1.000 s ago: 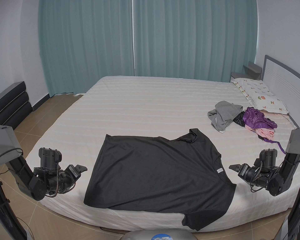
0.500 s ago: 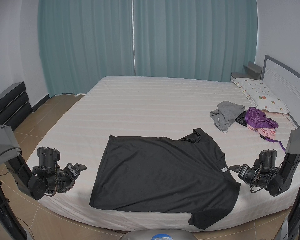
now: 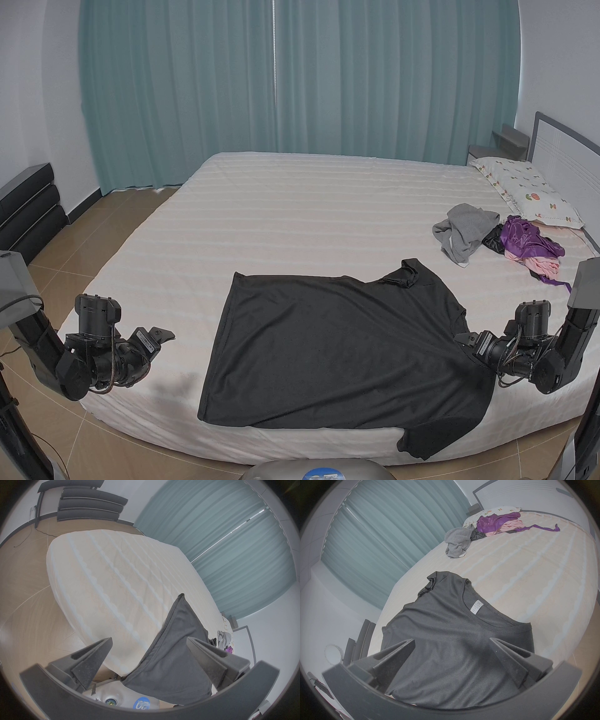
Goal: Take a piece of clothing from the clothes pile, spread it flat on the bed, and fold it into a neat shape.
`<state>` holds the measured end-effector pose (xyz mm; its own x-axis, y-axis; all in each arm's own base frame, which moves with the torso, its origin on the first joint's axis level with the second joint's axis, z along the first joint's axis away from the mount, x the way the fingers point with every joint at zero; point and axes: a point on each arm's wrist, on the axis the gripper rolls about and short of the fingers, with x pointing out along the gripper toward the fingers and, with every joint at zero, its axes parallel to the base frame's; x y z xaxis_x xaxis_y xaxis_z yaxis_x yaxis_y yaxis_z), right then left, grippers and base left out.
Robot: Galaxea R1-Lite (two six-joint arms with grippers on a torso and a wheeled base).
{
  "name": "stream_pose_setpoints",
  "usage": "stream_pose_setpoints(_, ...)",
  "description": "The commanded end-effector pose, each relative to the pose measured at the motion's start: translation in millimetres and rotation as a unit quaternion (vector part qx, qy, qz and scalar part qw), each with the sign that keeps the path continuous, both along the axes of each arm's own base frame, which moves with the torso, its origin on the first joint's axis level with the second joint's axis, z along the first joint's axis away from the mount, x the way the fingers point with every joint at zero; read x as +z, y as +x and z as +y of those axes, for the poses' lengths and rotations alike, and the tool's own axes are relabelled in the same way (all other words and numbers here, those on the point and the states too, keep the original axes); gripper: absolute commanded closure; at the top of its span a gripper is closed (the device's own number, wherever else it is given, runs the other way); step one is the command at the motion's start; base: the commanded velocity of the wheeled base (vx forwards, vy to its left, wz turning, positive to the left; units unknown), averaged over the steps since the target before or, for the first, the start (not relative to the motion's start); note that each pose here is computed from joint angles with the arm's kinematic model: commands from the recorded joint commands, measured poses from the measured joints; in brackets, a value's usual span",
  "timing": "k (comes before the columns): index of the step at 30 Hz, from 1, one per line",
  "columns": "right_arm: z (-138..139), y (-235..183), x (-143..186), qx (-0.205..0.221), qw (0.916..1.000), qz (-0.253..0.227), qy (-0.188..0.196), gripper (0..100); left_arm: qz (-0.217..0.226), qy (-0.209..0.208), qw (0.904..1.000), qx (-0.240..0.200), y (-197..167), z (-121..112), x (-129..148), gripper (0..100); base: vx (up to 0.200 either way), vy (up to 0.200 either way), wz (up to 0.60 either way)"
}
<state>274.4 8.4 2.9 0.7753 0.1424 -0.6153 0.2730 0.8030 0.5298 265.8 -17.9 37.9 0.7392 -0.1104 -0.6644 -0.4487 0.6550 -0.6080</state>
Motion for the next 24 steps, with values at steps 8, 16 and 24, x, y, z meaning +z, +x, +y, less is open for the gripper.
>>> stream_pose_setpoints(8,0.4,1.0,-1.4,0.000,1.0000,0.001,0.000,0,0.001,-0.002,1.0000,0.000,1.4,-0.4,-1.1,0,0.000,0.000,0.00)
stream_pose_setpoints(16,0.8,2.1,-7.3,0.001,0.9999,0.011,0.000,0,0.003,-0.001,1.0000,-0.004,1.6,-2.5,-1.8,0,0.000,-0.125,0.00)
stream_pose_setpoints(24,2.5,2.0,-9.8,0.005,0.9999,0.015,-0.001,0,0.002,0.000,1.0000,-0.004,2.2,-2.5,-1.8,0,0.000,-0.100,0.00)
